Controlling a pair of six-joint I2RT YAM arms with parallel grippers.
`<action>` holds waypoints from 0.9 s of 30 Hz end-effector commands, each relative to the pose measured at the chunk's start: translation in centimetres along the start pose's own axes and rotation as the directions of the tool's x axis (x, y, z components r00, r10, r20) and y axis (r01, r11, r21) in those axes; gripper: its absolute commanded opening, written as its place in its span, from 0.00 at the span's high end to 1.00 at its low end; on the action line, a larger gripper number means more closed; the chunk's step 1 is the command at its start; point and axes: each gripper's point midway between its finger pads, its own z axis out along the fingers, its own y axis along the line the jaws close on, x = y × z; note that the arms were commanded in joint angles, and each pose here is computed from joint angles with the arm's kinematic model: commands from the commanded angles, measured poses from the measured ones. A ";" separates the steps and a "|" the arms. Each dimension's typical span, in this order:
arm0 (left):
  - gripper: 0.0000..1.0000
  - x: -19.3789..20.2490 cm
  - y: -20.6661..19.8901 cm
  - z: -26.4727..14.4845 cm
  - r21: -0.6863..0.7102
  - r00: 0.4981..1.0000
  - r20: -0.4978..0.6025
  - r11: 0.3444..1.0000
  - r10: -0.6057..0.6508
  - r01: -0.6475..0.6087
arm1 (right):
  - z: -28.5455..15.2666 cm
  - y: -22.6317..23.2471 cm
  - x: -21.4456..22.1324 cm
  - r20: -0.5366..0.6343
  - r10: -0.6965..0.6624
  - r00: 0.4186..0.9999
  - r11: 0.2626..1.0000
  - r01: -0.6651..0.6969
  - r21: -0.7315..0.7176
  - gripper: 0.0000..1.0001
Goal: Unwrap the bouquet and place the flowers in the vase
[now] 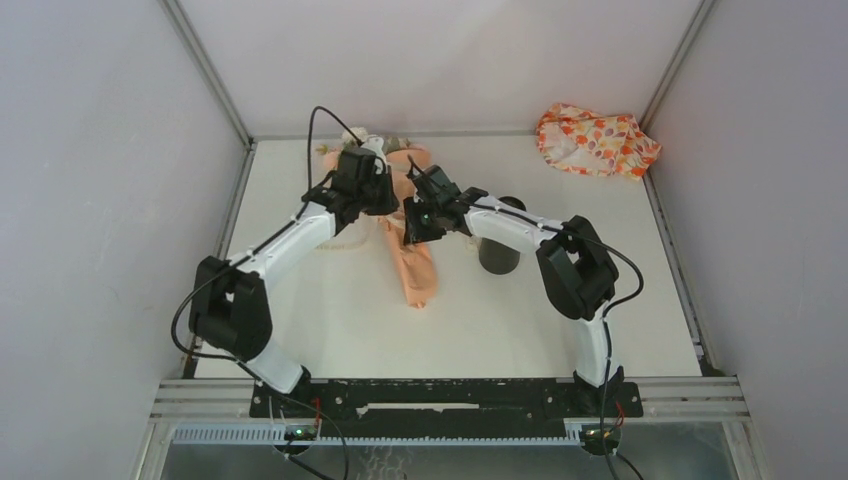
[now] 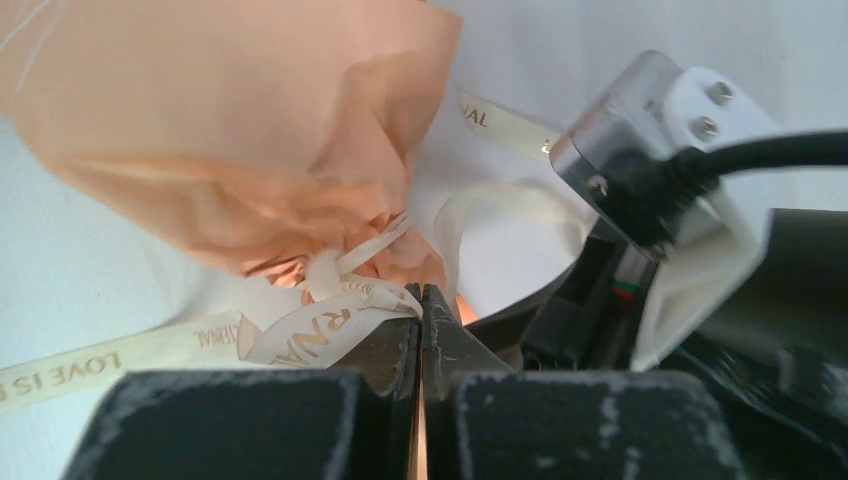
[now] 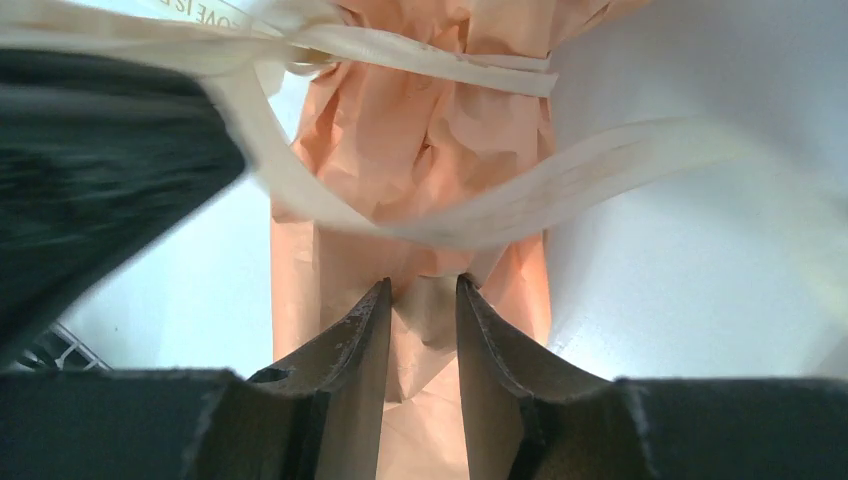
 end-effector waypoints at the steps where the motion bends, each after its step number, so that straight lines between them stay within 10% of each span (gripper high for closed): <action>1: 1.00 -4.3 -1.5 -3.9 0.074 0.988 0.152 0.997 -0.033 0.022 | 0.4 -1.1 0.5 -0.024 0.038 0.999 0.999 -0.037 0.029 0.62; 16: 1.00 -9.0 -1.9 -13.0 0.083 0.939 0.336 0.996 -0.070 0.044 | 0.5 -2.6 1.0 -0.041 0.050 0.998 0.997 -0.048 0.060 0.62; 27: 0.92 -16.8 -1.5 -29.5 0.015 0.753 0.652 0.995 -0.084 0.098 | 0.6 -2.5 1.6 -0.053 0.049 0.997 0.997 -0.046 0.061 0.62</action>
